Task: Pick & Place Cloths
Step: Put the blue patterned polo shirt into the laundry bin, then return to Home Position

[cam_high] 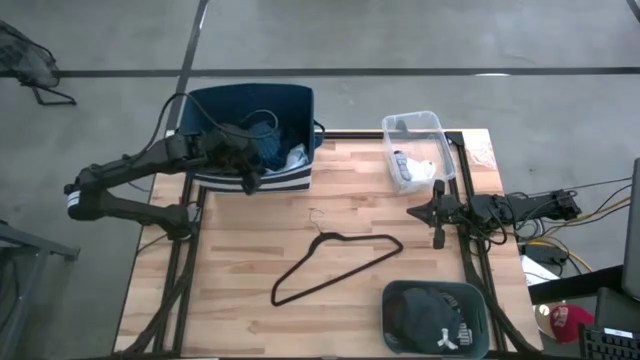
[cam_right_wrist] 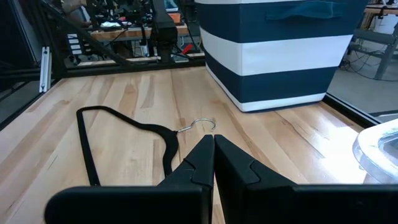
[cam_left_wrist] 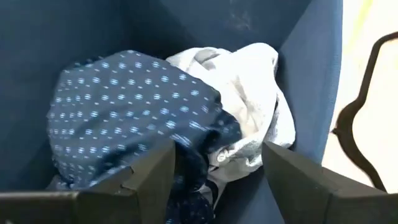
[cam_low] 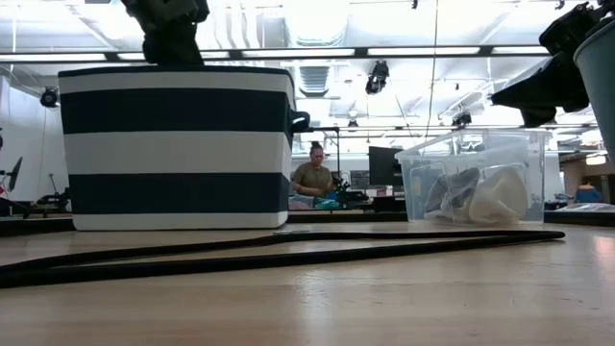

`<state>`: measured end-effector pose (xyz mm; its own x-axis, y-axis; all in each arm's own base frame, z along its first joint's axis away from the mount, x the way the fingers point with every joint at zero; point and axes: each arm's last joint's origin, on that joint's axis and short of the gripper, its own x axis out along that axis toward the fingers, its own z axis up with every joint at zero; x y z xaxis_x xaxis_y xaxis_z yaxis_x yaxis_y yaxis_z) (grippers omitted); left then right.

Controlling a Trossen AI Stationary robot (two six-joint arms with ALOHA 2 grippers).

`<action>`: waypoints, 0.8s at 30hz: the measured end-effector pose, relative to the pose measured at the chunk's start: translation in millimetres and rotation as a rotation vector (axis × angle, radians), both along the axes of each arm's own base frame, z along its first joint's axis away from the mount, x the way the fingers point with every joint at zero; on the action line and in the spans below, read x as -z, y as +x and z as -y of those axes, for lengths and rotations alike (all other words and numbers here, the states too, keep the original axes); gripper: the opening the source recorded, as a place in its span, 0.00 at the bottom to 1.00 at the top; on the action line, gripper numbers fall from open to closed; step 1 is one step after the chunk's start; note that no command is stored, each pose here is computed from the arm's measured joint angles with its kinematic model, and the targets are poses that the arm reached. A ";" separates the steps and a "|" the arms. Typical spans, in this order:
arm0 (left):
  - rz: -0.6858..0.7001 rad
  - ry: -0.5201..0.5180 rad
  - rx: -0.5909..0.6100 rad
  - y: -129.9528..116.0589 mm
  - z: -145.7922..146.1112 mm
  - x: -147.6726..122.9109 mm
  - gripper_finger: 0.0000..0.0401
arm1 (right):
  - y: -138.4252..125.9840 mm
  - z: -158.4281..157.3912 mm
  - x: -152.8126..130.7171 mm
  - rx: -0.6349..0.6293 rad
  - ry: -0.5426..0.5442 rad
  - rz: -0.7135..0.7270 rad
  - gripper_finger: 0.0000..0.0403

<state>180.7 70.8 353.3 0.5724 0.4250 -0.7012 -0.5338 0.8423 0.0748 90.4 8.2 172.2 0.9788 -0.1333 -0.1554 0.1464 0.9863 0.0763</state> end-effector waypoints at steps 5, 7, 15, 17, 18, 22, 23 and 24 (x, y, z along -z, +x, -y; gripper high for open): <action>0.028 0.013 -0.020 -7.8 2.1 -5.5 0.62 | 0.0 0.0 0.0 0.000 0.000 0.000 0.02; 0.012 -0.027 -0.019 -10.9 4.0 -3.1 0.62 | 0.0 0.0 0.0 0.000 0.000 0.000 0.02; 0.004 -0.086 0.065 -18.9 9.7 -8.3 0.61 | 0.0 0.0 0.0 0.000 0.000 0.000 0.02; 0.033 -0.055 0.072 -19.8 9.8 -15.8 0.61 | 0.0 0.0 0.0 0.000 0.000 0.000 0.02; 0.059 -0.038 0.067 -20.5 9.8 -20.1 0.61 | 0.0 0.0 0.0 0.000 0.000 0.000 0.02; 0.185 0.018 0.080 -21.2 10.8 -34.0 0.55 | 0.0 0.0 0.0 0.000 0.000 0.000 0.02; 0.211 0.032 0.091 -21.7 11.9 -36.9 0.51 | 0.0 0.0 0.0 0.000 0.000 0.000 0.02; 0.241 0.045 0.099 -22.2 13.2 -40.1 0.48 | 0.0 0.0 0.0 0.000 0.000 0.000 0.02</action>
<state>158.6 57.7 393.4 0.7608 0.3864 -0.5215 -0.4563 0.8898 -0.0064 90.4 8.2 172.1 0.9788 -0.1331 -0.1556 0.1463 0.9863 0.0762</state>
